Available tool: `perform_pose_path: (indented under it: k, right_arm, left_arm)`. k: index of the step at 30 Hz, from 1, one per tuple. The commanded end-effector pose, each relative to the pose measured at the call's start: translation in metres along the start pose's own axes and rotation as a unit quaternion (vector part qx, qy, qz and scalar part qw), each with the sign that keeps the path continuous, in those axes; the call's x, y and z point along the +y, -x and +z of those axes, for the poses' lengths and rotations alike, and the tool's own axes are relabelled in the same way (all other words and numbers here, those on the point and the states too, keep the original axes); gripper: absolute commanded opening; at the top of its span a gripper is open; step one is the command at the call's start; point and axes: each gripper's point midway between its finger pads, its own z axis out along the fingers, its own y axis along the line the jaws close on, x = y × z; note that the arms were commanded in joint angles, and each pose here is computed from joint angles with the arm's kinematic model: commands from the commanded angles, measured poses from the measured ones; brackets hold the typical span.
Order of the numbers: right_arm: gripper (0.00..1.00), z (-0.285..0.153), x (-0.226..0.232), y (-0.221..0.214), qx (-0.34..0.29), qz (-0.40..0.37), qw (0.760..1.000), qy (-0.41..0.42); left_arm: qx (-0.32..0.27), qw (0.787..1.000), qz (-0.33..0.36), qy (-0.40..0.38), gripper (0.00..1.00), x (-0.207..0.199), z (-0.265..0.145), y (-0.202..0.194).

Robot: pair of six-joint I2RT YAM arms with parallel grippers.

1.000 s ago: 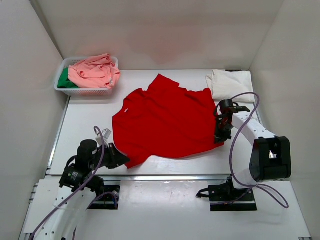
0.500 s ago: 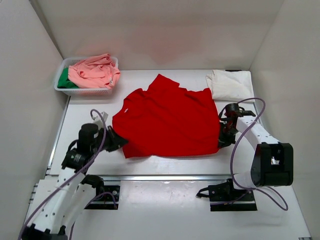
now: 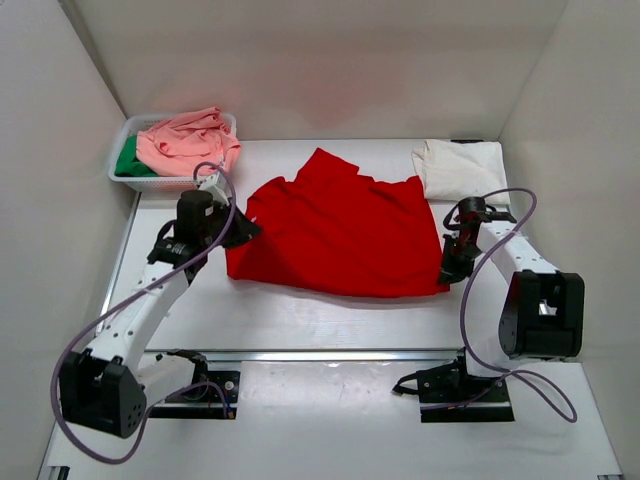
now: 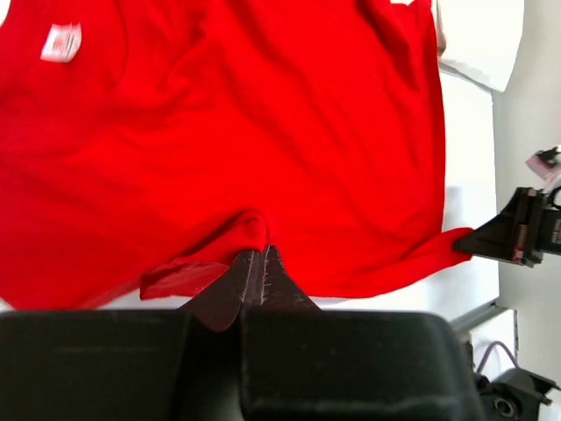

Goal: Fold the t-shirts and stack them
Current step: Fold the flattened tshirt in 1/3 of the way

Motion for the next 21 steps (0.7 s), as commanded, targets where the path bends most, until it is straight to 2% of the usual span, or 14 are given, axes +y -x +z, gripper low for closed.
perform_pose_path:
  k: [1, 11, 21]
  right_arm:
    - [0.0, -0.005, 0.005, 0.026, -0.026, 0.003, 1.0, 0.012]
    - [0.01, -0.005, 0.008, 0.05, -0.044, 0.015, 0.999, 0.021]
    - [0.0, -0.003, 0.02, 0.085, -0.058, 0.008, 0.998, 0.032]
  left_arm:
    - [-0.045, 0.998, 0.037, -0.022, 0.0, -0.018, 0.01, 0.039]
    - [-0.068, 0.997, 0.035, -0.008, 0.0, -0.008, 0.044, 0.075]
    - [-0.079, 0.996, 0.027, 0.017, 0.0, 0.012, 0.054, 0.081]
